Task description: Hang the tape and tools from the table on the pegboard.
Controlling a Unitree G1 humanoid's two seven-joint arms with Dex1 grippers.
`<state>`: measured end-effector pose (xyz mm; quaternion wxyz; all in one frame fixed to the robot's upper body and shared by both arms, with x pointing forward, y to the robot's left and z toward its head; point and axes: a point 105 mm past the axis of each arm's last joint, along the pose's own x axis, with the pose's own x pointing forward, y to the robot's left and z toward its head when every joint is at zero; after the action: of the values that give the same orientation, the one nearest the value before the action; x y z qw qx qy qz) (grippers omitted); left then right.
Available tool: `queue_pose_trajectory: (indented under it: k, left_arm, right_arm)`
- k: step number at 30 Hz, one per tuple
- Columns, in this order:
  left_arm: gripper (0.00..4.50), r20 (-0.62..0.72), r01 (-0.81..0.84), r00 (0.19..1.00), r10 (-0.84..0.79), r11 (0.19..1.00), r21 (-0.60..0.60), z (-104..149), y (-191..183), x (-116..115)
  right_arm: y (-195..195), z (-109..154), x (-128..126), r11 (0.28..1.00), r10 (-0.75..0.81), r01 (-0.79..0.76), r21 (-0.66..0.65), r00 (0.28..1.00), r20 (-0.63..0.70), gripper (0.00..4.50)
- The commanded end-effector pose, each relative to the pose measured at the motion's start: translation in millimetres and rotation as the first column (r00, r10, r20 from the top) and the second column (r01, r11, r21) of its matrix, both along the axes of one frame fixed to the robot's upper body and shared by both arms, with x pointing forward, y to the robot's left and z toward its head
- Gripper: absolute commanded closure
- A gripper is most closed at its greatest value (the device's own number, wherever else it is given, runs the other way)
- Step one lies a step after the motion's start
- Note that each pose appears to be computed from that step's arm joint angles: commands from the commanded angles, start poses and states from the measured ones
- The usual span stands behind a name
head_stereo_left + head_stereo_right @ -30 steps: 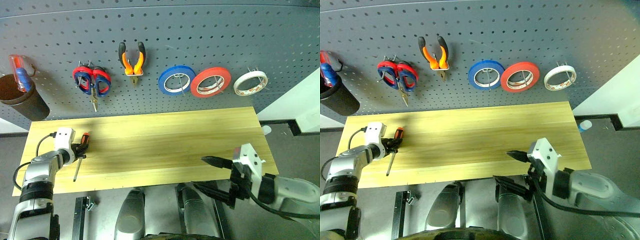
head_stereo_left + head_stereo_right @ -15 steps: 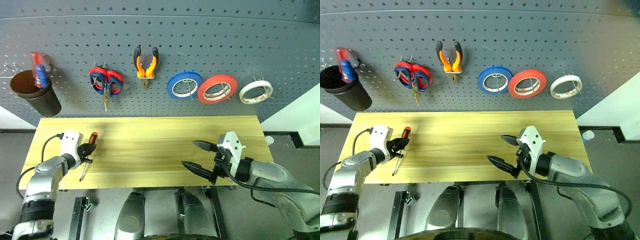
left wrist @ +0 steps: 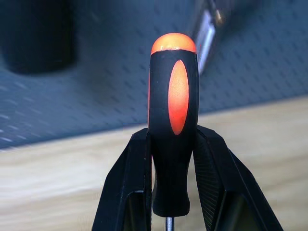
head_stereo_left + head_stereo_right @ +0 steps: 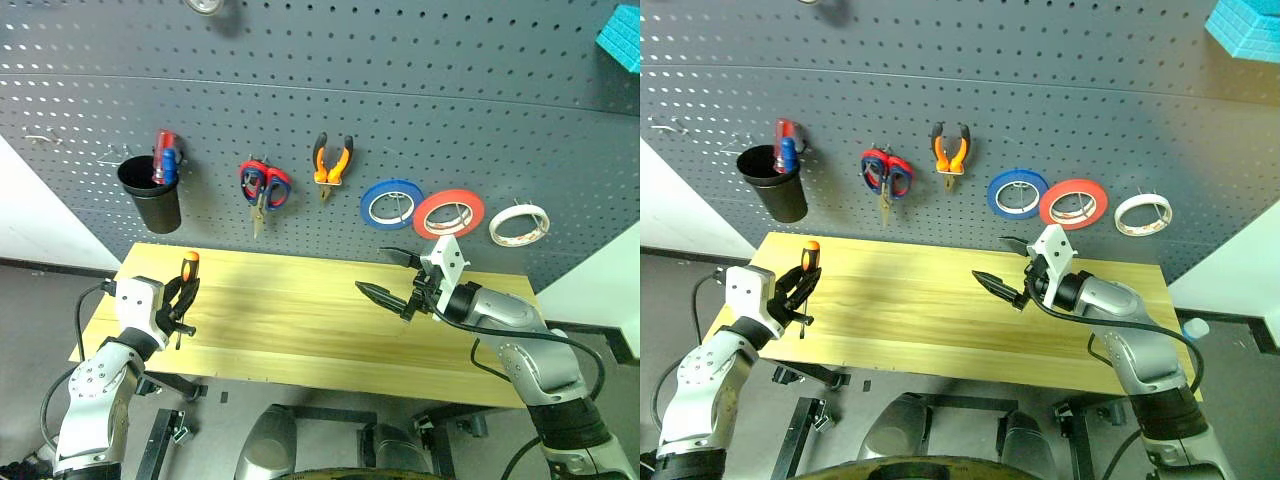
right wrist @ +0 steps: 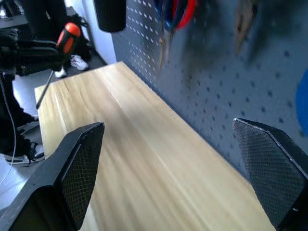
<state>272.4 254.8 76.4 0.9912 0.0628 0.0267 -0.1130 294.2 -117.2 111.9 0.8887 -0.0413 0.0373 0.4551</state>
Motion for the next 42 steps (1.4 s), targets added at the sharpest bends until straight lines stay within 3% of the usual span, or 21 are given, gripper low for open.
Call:
queue_pose_trajectory:
  k: [1,12,17,28,42]
  left_arm:
    - [3.64,0.191,-0.014,0.981,0.013,1.000,0.001,52.0,0.5,10.3]
    - [3.64,0.485,0.060,0.872,-0.061,0.998,0.018,171.7,-1.0,35.2]
    - [3.64,0.540,0.061,0.839,-0.073,0.997,0.039,204.7,9.4,56.1]
    - [3.64,0.601,0.084,0.795,-0.085,0.996,0.029,239.4,22.9,109.9]
    - [3.64,0.595,0.150,0.796,-0.110,0.988,-0.018,247.5,2.0,150.4]
  right_arm:
    - [5.0,8.6,7.7,1.000,0.022,-0.022,0.008,0.998,0.059,0.00]
    - [2.3,7.3,18.8,1.000,0.016,-0.017,0.008,0.996,0.089,0.00]
    - [3.5,6.1,17.3,1.000,0.013,-0.014,0.013,0.996,0.089,0.00]
    - [5.7,3.7,13.6,1.000,-0.012,0.010,0.019,0.996,0.092,0.00]
    - [2.8,8.5,9.6,0.997,-0.074,0.069,0.041,0.990,0.118,0.00]
